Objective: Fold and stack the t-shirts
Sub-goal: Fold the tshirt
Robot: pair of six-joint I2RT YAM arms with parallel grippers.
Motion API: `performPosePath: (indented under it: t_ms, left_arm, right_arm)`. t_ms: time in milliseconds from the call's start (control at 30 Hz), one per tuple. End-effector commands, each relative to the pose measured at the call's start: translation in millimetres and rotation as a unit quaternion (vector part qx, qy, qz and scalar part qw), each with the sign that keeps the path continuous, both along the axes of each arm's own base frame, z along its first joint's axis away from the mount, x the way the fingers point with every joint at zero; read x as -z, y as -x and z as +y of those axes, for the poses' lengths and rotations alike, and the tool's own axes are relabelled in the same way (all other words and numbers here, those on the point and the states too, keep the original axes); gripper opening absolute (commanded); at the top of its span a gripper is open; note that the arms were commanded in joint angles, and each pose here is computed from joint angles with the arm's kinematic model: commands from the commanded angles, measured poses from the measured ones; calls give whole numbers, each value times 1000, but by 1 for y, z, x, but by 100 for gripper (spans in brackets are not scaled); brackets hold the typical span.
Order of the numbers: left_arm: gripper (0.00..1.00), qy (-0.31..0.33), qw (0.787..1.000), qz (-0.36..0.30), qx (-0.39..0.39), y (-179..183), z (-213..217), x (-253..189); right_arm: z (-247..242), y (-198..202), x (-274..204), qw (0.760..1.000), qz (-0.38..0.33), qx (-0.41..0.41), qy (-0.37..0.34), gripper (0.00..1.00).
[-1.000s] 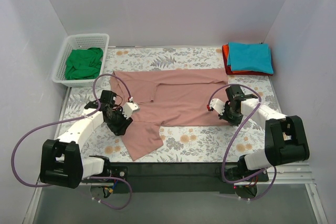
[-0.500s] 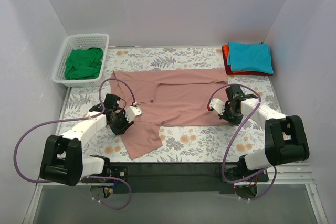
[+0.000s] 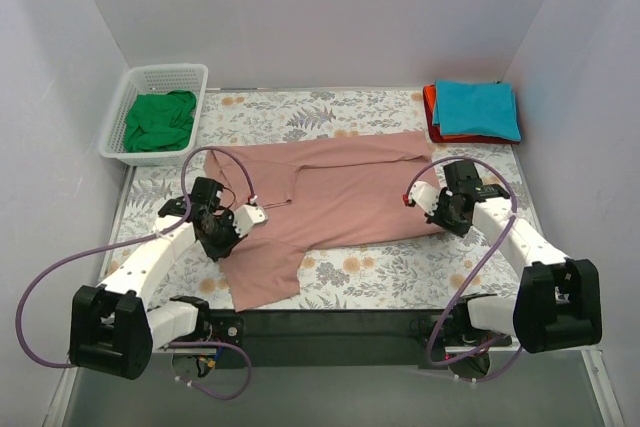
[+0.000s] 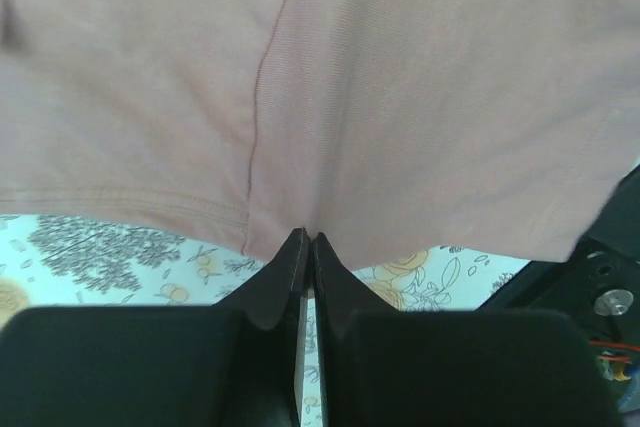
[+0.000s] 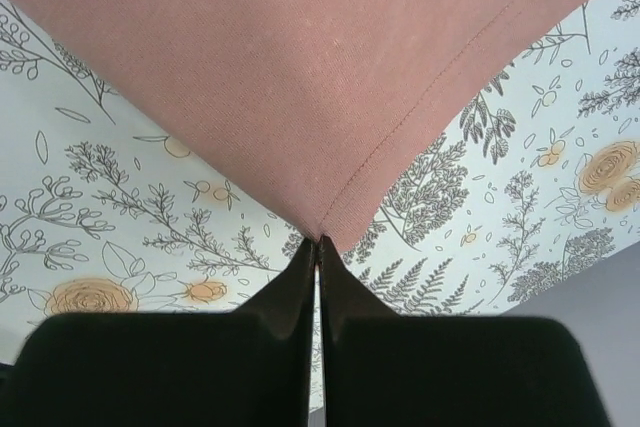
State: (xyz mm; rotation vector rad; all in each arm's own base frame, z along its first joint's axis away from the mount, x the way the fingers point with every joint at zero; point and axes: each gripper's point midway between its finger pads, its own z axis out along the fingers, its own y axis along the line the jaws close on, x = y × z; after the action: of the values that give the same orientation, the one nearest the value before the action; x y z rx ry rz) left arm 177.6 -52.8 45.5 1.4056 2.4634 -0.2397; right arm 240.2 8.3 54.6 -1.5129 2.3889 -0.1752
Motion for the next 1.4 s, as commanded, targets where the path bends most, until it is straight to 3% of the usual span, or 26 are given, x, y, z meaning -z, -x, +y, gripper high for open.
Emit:
performPosePath:
  t_ms: [0,433,733,1133,1367]
  left_arm:
    - [0,19,1000,-8,5,-5,-6,-28]
    - [0,41,997,-51,-44,-105,-1,-68]
    - [0,56,995,-57,-54,-168,-8,-77]
    - [0,46,995,-38,-79,-209,11,-38]
    - [0,63,994,-39,-84,-223,9,-41]
  right_arm:
    - [-7,-1,-16,1000,-6,-15,9,1]
    - [-11,-82,-54,999,-29,1,-13,1]
    - [-9,-121,-49,1000,-20,-7,-9,1]
    - [-6,-171,-19,1000,6,-8,-8,1]
    - [-5,-188,-16,1000,3,-5,-8,1]
